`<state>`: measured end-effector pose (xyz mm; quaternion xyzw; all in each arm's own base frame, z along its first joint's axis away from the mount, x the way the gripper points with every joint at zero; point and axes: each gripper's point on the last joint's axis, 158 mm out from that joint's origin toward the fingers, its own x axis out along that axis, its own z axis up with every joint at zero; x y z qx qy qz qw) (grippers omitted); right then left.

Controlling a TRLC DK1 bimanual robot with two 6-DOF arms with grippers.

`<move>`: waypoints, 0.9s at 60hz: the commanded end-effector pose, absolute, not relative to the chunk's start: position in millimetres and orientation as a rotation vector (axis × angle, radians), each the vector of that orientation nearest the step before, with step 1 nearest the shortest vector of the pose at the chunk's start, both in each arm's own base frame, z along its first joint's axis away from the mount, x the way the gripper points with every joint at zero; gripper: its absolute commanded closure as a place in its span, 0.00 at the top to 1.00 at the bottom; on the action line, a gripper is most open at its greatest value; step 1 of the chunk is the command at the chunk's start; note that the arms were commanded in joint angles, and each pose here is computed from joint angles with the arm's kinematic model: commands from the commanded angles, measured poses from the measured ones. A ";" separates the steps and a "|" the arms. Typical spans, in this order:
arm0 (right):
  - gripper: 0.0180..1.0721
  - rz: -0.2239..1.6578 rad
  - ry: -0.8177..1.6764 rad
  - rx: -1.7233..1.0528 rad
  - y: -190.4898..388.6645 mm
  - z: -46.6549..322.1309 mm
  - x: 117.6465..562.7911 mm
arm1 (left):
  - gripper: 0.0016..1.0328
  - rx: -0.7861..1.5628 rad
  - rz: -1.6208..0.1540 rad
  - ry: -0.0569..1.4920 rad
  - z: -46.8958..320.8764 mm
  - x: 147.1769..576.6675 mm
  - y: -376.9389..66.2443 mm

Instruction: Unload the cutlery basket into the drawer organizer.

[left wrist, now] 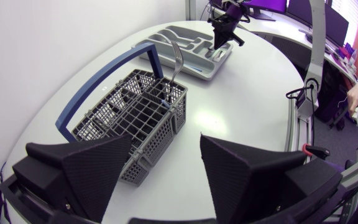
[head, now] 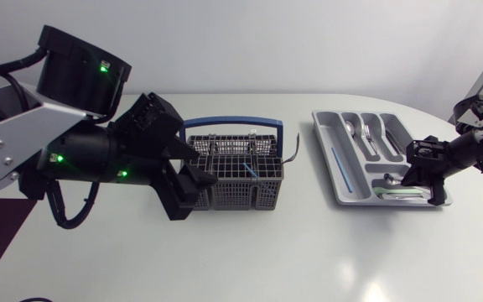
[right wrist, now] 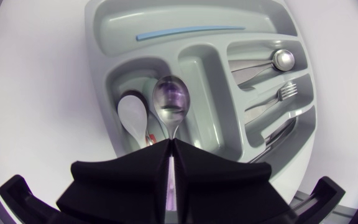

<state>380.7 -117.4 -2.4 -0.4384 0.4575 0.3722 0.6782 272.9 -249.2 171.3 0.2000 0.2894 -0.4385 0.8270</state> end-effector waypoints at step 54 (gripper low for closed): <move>0.90 0.709 0.746 -0.927 -51.6 108.3 368.8 | 0.93 0.441 -0.984 0.613 159.1 278.5 -288.7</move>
